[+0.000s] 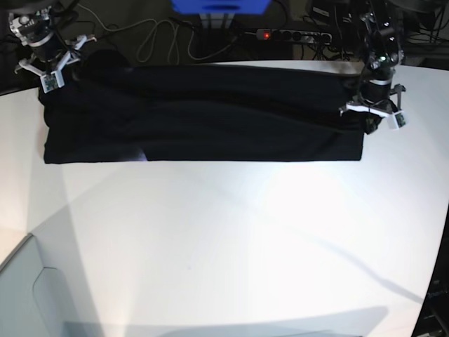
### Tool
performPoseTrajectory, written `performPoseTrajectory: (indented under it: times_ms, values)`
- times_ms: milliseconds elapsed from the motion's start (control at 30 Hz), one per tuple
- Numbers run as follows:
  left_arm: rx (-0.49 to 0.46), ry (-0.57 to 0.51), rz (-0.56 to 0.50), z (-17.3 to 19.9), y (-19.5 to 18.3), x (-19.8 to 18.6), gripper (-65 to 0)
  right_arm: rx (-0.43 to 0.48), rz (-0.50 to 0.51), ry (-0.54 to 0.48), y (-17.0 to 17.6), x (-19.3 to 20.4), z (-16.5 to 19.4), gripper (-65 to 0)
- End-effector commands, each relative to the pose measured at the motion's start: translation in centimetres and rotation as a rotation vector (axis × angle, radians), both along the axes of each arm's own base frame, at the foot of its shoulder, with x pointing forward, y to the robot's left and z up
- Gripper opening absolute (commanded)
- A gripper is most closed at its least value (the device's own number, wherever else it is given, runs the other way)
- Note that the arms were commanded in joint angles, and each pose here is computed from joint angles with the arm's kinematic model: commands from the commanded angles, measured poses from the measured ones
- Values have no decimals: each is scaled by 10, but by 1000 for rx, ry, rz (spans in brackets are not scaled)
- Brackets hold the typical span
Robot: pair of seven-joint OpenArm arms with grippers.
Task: Fold the T-shirt properly
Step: 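Drag the folded strip's ends back toward the arms with both grippers, then regrasp the strip's ends with both grippers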
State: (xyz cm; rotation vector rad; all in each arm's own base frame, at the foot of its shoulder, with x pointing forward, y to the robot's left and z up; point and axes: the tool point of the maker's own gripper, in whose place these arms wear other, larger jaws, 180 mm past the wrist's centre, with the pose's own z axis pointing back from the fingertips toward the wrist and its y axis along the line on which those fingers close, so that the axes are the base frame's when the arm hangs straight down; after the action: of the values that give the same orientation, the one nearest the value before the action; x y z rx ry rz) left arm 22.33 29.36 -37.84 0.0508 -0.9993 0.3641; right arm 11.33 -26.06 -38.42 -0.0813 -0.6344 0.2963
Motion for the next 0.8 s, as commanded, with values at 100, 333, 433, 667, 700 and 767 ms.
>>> performPoseTrajectory:
  times_ms: [100,333,433,667,700,767]
  values:
    - [21,-33,0,11,4,2,-587,-17,29,-34,-4,5,12,-192]
    - [21,-16,0,7,4,-4,-254,-87,-82,-136,-31,14,43,-183]
    - [22,-2,-1,4,4,-10,-135,-106,-108,-155,-37,16,49,-183]
    - [-80,-40,14,8,-3,-9,-97,-45,-39,-135,-9,23,37,-183]
    - [-88,-41,13,7,-4,-9,-97,-33,-30,-130,-5,23,34,-183]
    - [-90,-44,12,8,-4,-7,-97,-5,-16,-117,4,24,26,-183]
